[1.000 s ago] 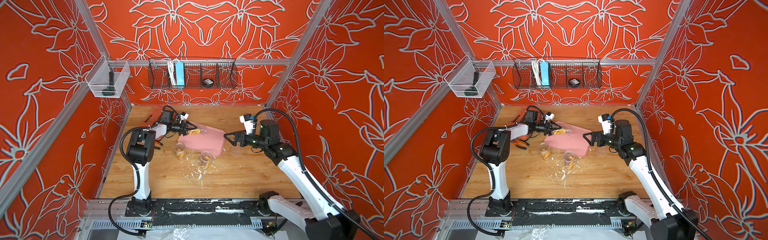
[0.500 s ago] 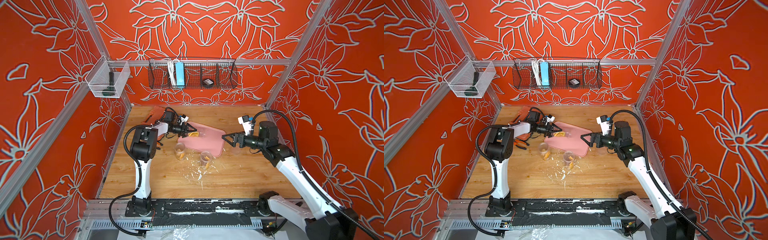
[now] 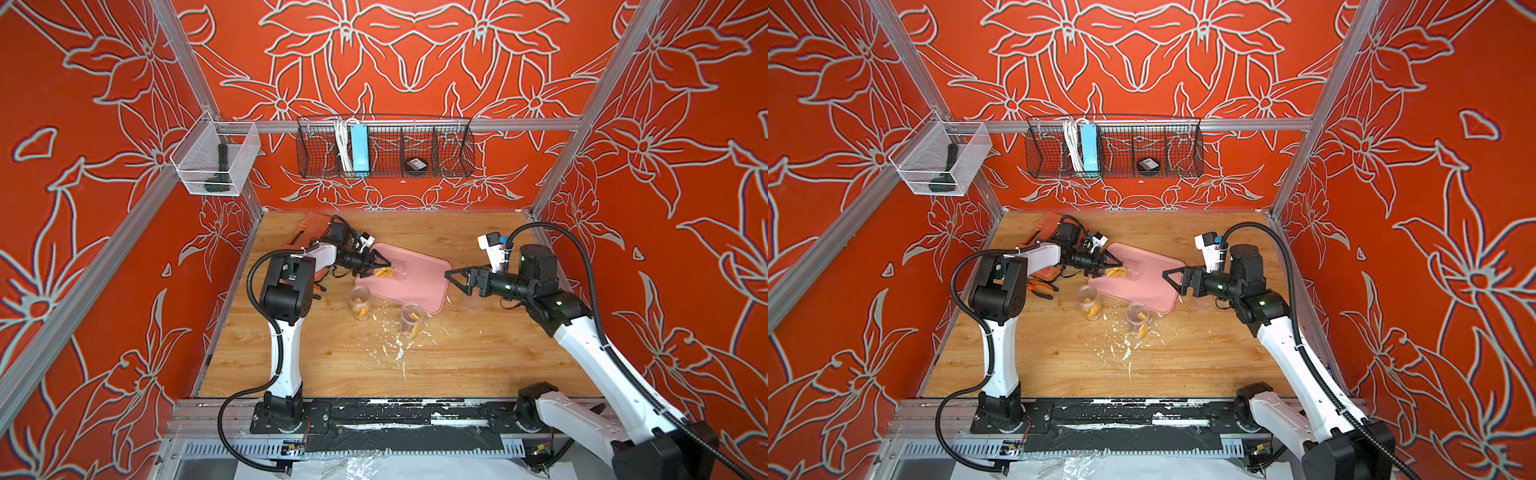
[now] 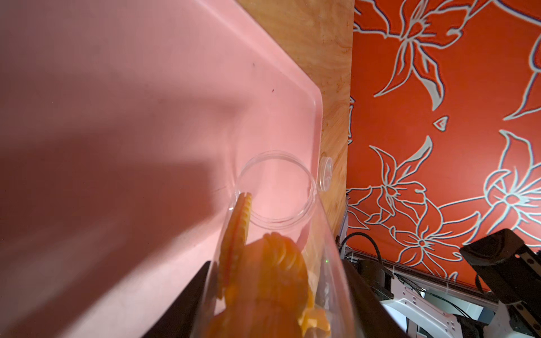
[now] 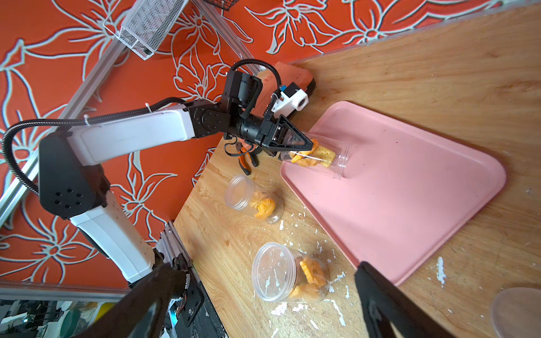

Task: Pour the cookies out of the jar
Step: Pour the cookies in the jar onto the tray.

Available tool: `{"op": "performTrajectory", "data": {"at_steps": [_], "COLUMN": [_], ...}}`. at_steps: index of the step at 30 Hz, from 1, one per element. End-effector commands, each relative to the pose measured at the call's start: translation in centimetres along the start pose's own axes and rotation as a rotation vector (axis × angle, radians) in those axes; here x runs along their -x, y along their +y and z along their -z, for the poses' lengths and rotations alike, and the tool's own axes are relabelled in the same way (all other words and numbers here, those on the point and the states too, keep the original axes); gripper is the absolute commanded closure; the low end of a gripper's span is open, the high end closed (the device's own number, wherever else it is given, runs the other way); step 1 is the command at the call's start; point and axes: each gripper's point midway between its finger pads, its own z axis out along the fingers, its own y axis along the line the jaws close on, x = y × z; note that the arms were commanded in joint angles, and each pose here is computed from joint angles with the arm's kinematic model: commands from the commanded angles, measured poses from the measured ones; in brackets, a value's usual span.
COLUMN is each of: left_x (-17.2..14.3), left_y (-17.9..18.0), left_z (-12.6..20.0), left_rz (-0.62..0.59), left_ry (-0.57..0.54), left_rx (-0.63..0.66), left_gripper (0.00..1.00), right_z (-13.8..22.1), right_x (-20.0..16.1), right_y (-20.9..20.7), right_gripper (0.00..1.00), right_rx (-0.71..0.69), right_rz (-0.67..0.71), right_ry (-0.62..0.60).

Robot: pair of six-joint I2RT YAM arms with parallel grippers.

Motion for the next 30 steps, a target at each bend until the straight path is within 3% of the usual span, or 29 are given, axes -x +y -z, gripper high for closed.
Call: {"op": "performTrajectory", "data": {"at_steps": [1,11,18,21,24,27,30], "left_x": [0.6,0.6,0.0,0.3,-0.6,-0.5,-1.0], "left_y": [-1.0,-2.8,-7.2,-4.6,-4.3,-2.4,-3.1], "left_z": [1.2,1.7,1.3,1.3,0.7,0.4,0.0], "left_rz": [-0.049,-0.09,-0.162,-0.146,-0.115,-0.117,-0.11], "left_ry": [-0.026,-0.038,-0.026,-0.033,-0.004,-0.007,0.018], "left_rx": [0.059,0.083,0.02,0.137,0.058,0.17,0.101], "left_gripper": [0.59,0.58,0.58,0.58,0.58,0.58,0.58], "right_z": [-0.3,-0.9,-1.5,-1.6,-1.4,-1.3,-1.3], "right_x": [-0.8,-2.2,-2.8,-2.9,-2.9,-3.1,-3.0], "right_y": [-1.0,-2.2,-3.0,-3.0,-3.0,-3.1,-3.1], "right_gripper": [0.01,0.01,0.01,0.01,0.01,0.01,0.01], "right_rx": [-0.033,-0.059,-0.064,-0.063,-0.071,-0.076,-0.077], "right_rz": [-0.036,-0.079,-0.109,-0.112,-0.105,-0.105,-0.101], "right_ry": [0.02,0.067,0.088,0.094,0.091,0.092,0.091]}}
